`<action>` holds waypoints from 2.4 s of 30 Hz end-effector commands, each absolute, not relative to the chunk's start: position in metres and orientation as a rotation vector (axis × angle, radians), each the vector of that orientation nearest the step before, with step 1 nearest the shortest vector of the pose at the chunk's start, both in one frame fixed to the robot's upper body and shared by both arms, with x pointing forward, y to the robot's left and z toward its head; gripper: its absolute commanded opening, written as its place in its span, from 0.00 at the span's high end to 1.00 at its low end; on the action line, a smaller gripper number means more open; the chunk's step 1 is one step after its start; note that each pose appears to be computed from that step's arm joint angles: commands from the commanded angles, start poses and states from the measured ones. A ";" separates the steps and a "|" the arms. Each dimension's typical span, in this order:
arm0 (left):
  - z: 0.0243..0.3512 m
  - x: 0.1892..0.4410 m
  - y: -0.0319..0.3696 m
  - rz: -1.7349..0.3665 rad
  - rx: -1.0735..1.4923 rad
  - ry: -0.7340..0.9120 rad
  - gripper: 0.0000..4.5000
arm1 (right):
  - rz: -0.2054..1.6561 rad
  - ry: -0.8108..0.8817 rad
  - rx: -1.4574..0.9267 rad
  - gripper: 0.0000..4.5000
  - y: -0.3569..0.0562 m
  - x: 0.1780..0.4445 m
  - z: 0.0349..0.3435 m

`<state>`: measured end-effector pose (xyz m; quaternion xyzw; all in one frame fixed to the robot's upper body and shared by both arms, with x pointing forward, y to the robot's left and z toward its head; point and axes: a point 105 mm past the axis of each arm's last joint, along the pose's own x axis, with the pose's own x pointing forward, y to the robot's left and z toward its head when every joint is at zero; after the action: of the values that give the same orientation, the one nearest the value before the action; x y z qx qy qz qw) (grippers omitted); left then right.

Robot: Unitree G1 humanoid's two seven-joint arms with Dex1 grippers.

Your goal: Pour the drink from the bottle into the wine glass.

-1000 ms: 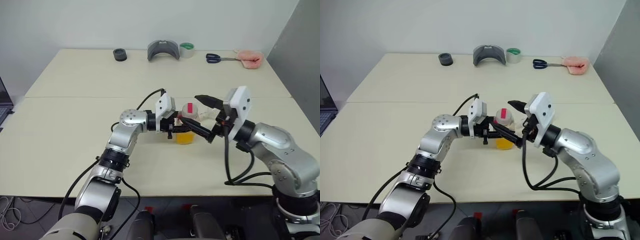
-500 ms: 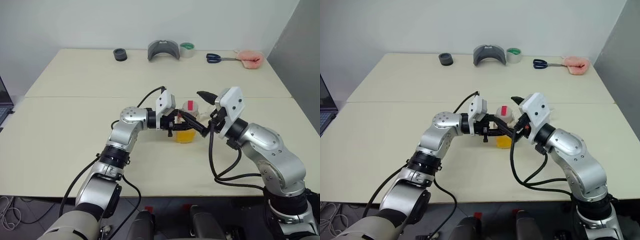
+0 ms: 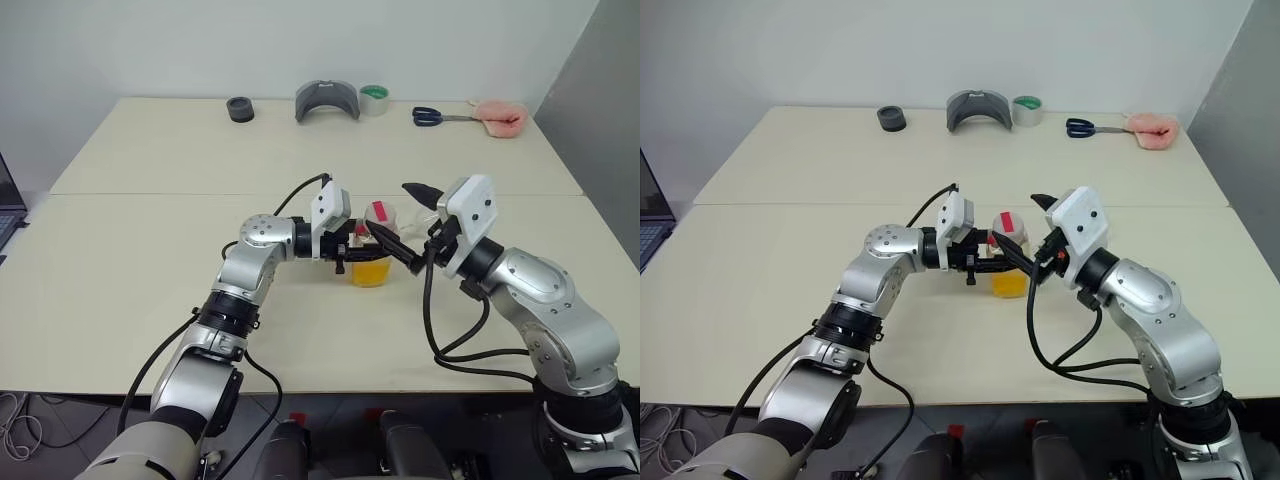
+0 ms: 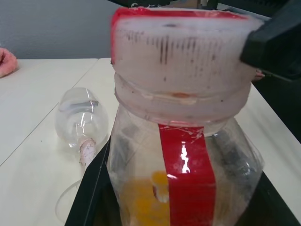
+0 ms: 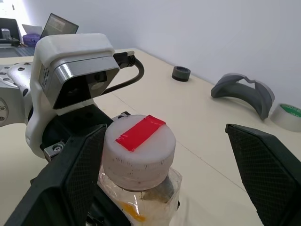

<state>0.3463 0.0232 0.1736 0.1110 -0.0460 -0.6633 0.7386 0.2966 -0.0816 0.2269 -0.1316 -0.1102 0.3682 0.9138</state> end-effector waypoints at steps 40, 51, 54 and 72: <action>0.187 0.342 0.023 -1.470 0.267 -0.175 0.61 | 0.675 -0.237 -0.286 0.05 -0.107 0.290 0.237; 0.186 0.341 0.023 -1.472 0.266 -0.174 0.61 | 0.666 -0.238 -0.289 0.05 -0.110 0.291 0.238; 0.186 0.341 0.023 -1.472 0.266 -0.173 0.61 | 0.664 -0.234 -0.289 0.05 -0.111 0.291 0.236; 0.186 0.342 0.023 -1.469 0.267 -0.175 0.61 | 0.745 -0.244 -0.265 0.05 -0.100 0.281 0.238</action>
<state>0.3464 0.0276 0.1712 0.1124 -0.0468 -0.6602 0.7411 0.2887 -0.1035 0.2232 -0.1197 -0.0874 0.3553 0.9229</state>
